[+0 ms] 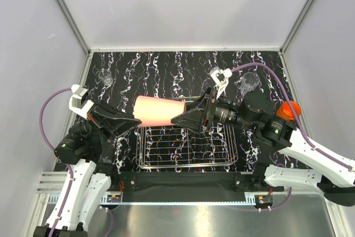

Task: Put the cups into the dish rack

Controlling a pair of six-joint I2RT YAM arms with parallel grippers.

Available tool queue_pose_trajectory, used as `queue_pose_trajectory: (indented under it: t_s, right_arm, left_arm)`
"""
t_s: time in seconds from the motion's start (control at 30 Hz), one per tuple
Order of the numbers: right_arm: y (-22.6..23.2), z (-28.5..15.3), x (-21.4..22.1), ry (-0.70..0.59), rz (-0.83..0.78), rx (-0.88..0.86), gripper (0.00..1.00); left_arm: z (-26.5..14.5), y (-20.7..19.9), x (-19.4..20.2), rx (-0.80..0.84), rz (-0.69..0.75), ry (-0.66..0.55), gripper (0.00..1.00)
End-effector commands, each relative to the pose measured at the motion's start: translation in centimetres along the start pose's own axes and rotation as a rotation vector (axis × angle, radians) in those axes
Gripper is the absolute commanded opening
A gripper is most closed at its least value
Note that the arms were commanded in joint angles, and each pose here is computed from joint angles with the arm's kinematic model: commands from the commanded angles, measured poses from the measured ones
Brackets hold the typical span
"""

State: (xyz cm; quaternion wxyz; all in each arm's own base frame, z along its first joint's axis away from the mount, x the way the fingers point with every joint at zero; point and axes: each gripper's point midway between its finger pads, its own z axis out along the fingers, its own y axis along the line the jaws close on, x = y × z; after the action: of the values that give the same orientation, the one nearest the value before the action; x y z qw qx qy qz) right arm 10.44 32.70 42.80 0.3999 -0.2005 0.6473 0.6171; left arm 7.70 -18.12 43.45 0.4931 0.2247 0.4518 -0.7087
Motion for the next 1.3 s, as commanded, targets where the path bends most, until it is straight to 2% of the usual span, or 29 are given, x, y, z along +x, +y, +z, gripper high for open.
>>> queue_pose_trajectory:
  t_s: [0.0, 0.03, 0.13, 0.17, 0.2, 0.27, 0.3, 0.4, 0.43, 0.47, 0.5, 0.53, 0.57, 0.6, 0.63, 0.67, 0.7, 0.73, 0.77, 0.8, 0.9, 1.07, 1.27]
  right_arm:
    - [2.2, 0.1, -2.4, -0.059, -0.021, -0.056, 0.08]
    - [2.1, 0.1, -2.3, -0.056, -0.021, -0.051, 0.00]
    - [2.0, 0.1, -2.5, -0.054, -0.020, -0.037, 0.00]
    - [1.9, 0.1, -2.6, -0.059, -0.021, -0.029, 0.00]
    - [1.8, 0.0, -2.5, -0.051, -0.022, -0.016, 0.00]
    - [1.4, -0.2, -3.0, -0.058, -0.030, 0.020, 0.00]
    - [0.7, -0.2, -2.5, -0.032, -0.027, 0.058, 0.00]
    - [-0.6, -0.8, -2.6, -0.017, -0.042, 0.151, 0.00]
    - [-1.2, -1.0, -2.8, -0.018, -0.046, 0.189, 0.00]
    - [-1.2, -1.0, -3.2, -0.016, -0.059, 0.210, 0.00]
    - [-2.4, -1.4, -2.2, 0.034, -0.057, 0.273, 0.00]
    - [-3.4, -1.6, -2.4, 0.037, -0.070, 0.337, 0.00]
    - [-3.2, -2.1, -3.4, 0.032, -0.092, 0.364, 0.00]
    - [-5.4, -2.4, -1.6, 0.123, -0.093, 0.470, 0.00]
    - [-6.7, -2.9, -1.6, 0.143, -0.111, 0.548, 0.00]
    - [-7.1, -2.4, -2.1, 0.173, -0.136, 0.590, 0.00]
    - [-8.4, -3.6, -0.8, 0.259, -0.147, 0.670, 0.00]
    - [-9.1, -3.9, -0.8, 0.284, -0.163, 0.723, 0.00]
    - [-8.8, -3.9, -1.4, 0.295, -0.185, 0.732, 0.00]
    - [-10.2, -4.1, 0.1, 0.389, -0.195, 0.794, 0.00]
    - [-11.2, -3.7, 1.8, 0.521, -0.239, 0.853, 0.00]
    - [-12.3, -2.7, 6.0, 0.740, -0.333, 0.951, 0.00]
    - [-13.5, -2.3, 9.6, 0.865, -0.374, 1.010, 0.00]
  left_arm:
    - [-0.1, -0.2, 0.0, 0.009, 0.019, -0.015, 0.00]
    - [-0.1, -0.2, 0.1, 0.008, 0.018, -0.013, 0.00]
    - [-0.2, 0.9, 0.4, -0.041, 0.004, 0.008, 0.00]
    - [-0.2, 1.5, 0.5, -0.064, 0.046, 0.015, 0.00]
    - [-0.3, 3.0, 0.6, -0.136, -0.019, 0.026, 0.06]
    - [-1.0, 5.8, 1.5, -0.256, -0.056, 0.054, 0.33]
    - [-0.9, 6.1, 1.3, -0.284, -0.048, 0.066, 0.64]
    - [-2.6, 9.4, 2.4, -0.473, -0.071, 0.094, 0.95]
    - [-2.8, 10.1, 1.5, -0.535, -0.047, 0.061, 0.99]
    - [-4.1, 11.6, 2.7, -0.632, -0.096, 0.088, 0.99]
    - [-4.9, 12.5, 2.9, -0.704, -0.110, 0.082, 0.99]
    - [-5.7, 13.7, 2.0, -0.804, -0.097, 0.042, 0.99]
    - [-7.1, 14.5, 2.9, -0.893, -0.141, 0.056, 0.99]
    - [-8.1, 15.1, 2.9, -0.962, -0.150, 0.045, 0.99]
    - [-9.7, 16.4, 2.4, -1.080, -0.139, 0.004, 0.99]
    - [-11.2, 16.5, 2.8, -1.178, -0.157, 0.012, 0.99]
    - [-12.5, 16.8, 2.6, -1.258, -0.150, 0.001, 0.99]
    - [-14.7, 17.6, 1.7, -1.394, -0.113, -0.042, 0.99]
    - [-16.3, 17.4, 2.0, -1.481, -0.115, -0.029, 0.99]
    - [-17.7, 17.2, 0.6, -1.572, -0.060, -0.080, 0.99]
    - [-19.8, 16.3, -0.7, -1.692, 0.005, -0.118, 0.99]
    - [-20.5, 15.9, -1.1, -1.725, 0.047, -0.106, 0.99]
    - [-20.9, 17.0, 0.2, -1.736, -0.001, -0.084, 0.99]
